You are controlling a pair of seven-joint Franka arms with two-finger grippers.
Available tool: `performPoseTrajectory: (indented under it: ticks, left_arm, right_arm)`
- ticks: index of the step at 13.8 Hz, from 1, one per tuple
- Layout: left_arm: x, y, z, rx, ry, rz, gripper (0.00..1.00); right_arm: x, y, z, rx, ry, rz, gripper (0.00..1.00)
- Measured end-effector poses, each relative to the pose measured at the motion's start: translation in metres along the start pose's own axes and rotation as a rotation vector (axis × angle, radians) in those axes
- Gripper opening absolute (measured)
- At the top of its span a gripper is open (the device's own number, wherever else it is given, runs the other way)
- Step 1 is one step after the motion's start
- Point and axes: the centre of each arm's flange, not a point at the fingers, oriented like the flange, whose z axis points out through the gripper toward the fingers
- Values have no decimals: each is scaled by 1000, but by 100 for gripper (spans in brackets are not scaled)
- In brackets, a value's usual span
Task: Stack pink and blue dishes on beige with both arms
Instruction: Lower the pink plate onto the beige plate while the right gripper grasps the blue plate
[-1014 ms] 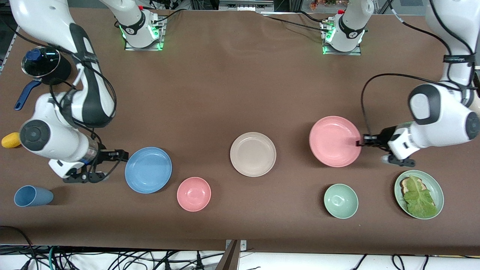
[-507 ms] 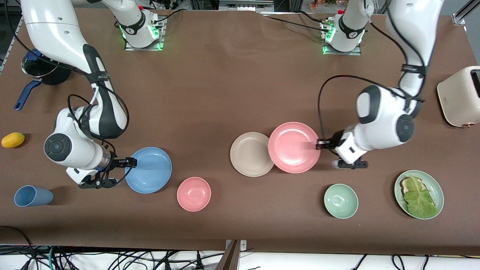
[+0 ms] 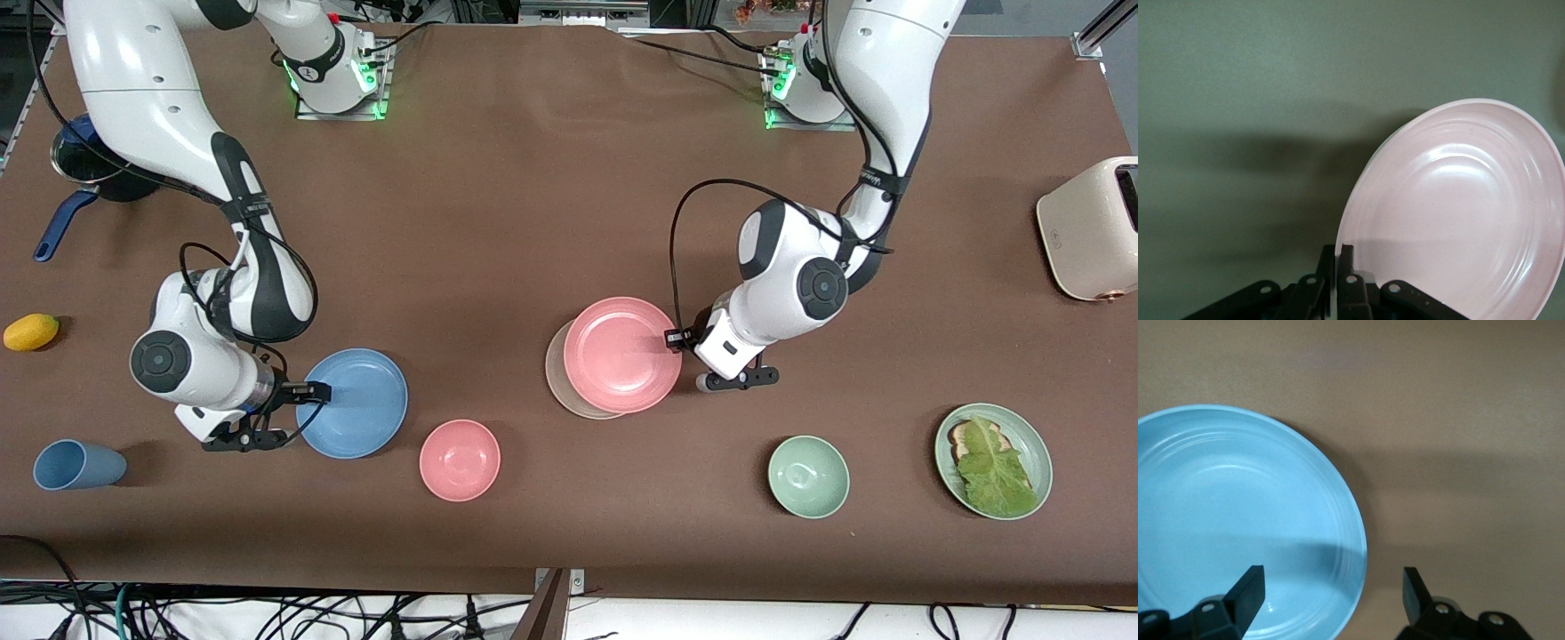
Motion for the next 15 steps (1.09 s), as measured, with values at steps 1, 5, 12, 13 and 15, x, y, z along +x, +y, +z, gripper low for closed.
performPoseTrajectory:
  ticks: [1,5,12,13,15]
  left_arm:
    - [-1,2,8,2,5,-10,5]
    - [-11,15,33,9,9,-31,5]
    - [-12,15,55,13,28,-49,5]
    - [-12,14,55,13,28,-51,5]
    - [-10,14,54,13,31,-56,9]
  right_arm:
    - [0,0,5,11,-2,8,91]
    - [0,0,14,25,-6,21,86]
    - [-2,0,22,28,-18,25,70]
    - [-2,0,22,28,-19,25,63]
    - [-3,0,23,29,-21,26,41]
